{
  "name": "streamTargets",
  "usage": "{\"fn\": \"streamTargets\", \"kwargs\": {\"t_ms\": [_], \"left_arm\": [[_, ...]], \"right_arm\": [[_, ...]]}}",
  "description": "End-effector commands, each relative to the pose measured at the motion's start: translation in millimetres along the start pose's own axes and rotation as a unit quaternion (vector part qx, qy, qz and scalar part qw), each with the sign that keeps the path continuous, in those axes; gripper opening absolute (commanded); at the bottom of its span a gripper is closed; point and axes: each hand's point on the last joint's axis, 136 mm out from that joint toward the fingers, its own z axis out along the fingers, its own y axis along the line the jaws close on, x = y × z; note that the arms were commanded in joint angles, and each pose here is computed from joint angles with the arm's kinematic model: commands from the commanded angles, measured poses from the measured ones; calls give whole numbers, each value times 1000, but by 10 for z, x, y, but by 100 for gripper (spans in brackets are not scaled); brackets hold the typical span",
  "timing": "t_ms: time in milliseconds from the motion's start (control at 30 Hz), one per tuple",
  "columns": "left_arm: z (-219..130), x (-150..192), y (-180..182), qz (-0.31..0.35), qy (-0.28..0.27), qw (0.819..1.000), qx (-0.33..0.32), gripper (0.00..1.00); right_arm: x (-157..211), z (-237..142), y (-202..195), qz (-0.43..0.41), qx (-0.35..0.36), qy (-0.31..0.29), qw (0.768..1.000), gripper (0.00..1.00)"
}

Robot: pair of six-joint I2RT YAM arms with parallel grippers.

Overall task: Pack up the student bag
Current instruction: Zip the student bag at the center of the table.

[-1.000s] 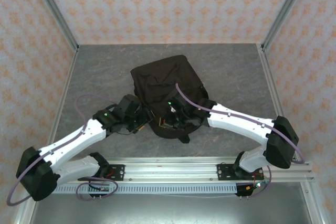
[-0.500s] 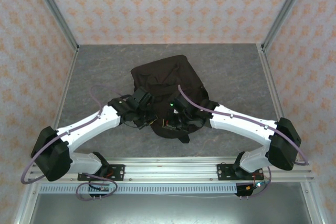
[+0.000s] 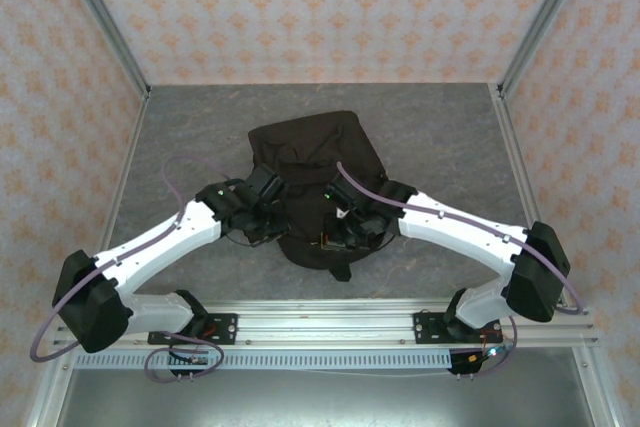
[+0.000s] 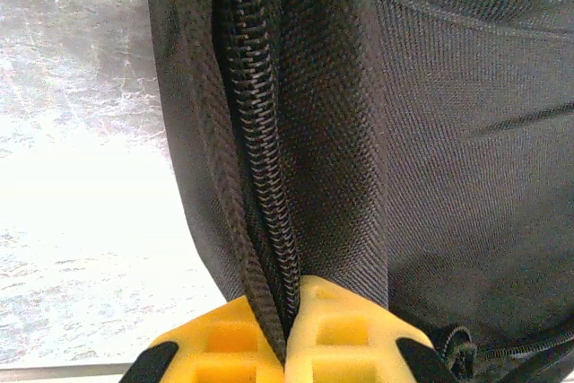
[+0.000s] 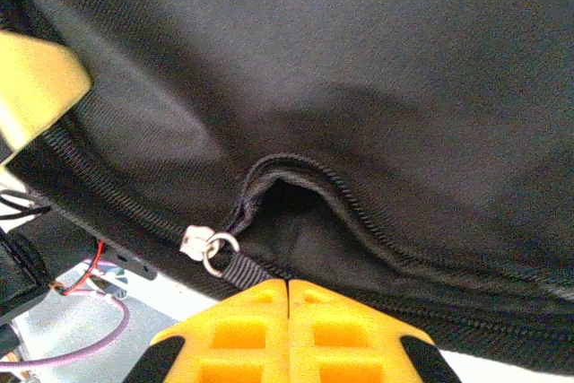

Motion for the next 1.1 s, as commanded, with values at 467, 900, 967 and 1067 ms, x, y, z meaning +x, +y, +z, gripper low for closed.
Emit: {"fn": "streamTargets", "kwargs": {"t_ms": [467, 900, 967, 1067], "left_arm": [[-317, -273, 736, 68, -70, 990, -107, 0], [-294, -428, 754, 62, -88, 988, -110, 0], [-304, -477, 781, 69, -98, 985, -124, 0], [-362, -527, 775, 72, -110, 983, -128, 0]], "right_arm": [[50, -289, -614, -35, 122, -5, 992, 0], [138, -303, -341, -12, 42, 16, 999, 0], [112, -315, -306, -9, 41, 10, 999, 0], [10, -389, -520, -29, 102, -19, 994, 0]]}}
